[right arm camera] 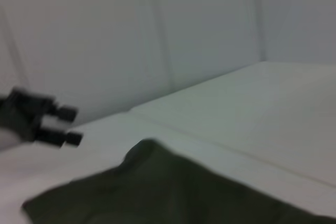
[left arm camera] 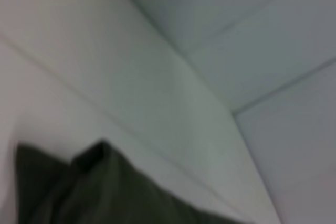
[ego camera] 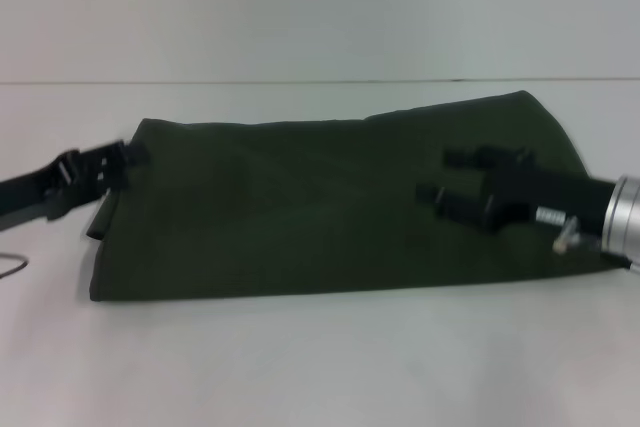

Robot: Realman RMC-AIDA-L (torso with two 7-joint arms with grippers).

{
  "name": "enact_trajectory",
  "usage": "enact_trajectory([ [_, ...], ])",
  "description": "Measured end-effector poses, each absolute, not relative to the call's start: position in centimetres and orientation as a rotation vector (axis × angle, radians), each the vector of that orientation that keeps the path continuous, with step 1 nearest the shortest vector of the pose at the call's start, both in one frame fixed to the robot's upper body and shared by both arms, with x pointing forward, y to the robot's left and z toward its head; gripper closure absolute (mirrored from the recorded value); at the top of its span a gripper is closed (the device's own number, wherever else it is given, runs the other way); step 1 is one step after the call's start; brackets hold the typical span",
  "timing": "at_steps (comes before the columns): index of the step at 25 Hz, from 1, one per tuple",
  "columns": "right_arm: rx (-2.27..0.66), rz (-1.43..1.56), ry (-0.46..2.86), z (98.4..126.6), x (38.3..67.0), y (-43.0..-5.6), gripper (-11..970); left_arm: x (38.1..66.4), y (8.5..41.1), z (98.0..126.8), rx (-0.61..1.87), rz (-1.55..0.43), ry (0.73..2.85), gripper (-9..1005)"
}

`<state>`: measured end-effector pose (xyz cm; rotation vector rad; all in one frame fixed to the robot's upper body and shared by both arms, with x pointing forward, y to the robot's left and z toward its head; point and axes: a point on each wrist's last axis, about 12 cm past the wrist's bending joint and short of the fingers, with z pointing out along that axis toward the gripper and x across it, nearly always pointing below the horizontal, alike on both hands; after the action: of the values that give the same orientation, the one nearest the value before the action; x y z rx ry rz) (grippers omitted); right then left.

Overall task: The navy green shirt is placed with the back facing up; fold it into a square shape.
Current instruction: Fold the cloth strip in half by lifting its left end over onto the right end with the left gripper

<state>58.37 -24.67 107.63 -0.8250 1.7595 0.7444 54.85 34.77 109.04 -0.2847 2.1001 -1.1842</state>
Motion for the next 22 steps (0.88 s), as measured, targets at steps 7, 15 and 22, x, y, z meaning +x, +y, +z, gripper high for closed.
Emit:
enact_trajectory([
  [7,-1.009,0.74,1.719,106.6,56.9,-23.6,263,53.3,36.3,110.1,-0.311,-1.239,2.225,313],
  [15,-1.012,0.718,1.727,106.3,56.9,-23.7,189,54.0,35.5,109.0,-0.379,-1.235,2.343,311],
  [22,-0.994,0.705,1.738,106.1,56.9,-23.8,191,53.1,35.9,107.9,-0.549,-1.262,2.385,310],
])
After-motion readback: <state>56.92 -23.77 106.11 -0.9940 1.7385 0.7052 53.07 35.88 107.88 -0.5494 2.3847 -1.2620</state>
